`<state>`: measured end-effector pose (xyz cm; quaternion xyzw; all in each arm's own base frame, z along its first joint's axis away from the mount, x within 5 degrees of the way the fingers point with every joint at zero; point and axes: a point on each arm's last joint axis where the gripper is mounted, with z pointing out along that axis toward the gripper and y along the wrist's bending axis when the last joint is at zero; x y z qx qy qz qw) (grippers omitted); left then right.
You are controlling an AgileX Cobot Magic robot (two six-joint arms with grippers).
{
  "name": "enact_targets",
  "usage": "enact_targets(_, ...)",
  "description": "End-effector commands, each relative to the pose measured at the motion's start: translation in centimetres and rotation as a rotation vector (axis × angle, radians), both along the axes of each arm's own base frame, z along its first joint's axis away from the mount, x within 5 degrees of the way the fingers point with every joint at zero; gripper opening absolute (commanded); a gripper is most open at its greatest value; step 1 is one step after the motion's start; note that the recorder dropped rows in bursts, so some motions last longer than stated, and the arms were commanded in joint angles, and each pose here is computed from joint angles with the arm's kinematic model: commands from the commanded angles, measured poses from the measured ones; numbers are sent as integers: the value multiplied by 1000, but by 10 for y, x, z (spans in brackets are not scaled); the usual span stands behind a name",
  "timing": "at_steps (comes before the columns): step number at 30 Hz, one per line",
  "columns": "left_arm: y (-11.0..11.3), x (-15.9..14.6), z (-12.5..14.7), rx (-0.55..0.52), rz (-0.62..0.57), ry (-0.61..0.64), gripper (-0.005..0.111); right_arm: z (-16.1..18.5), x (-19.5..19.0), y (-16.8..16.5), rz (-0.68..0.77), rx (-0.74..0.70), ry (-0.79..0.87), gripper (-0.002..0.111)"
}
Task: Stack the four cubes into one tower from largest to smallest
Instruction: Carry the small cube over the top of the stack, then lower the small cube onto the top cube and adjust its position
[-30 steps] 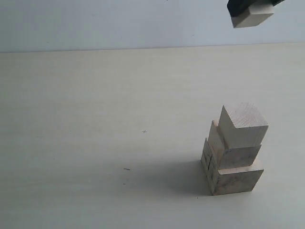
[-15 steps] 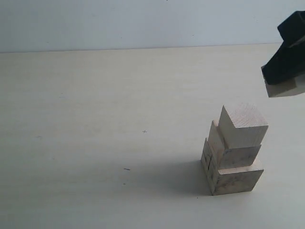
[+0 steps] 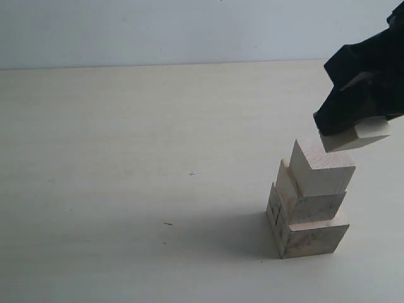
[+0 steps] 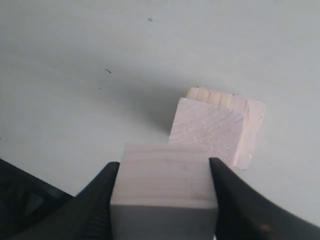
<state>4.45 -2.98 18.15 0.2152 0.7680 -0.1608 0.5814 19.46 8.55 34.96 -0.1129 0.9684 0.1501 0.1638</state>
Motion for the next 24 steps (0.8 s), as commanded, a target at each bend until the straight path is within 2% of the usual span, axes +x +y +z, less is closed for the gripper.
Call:
enact_targets(1, 0, 0, 0, -2, 7, -10, 0, -8, 8, 1, -27, -19, 26, 5)
enact_targets(24, 0, 0, 0, -2, 7, -10, 0, -34, 31, 4, -50, -101, 118, 5)
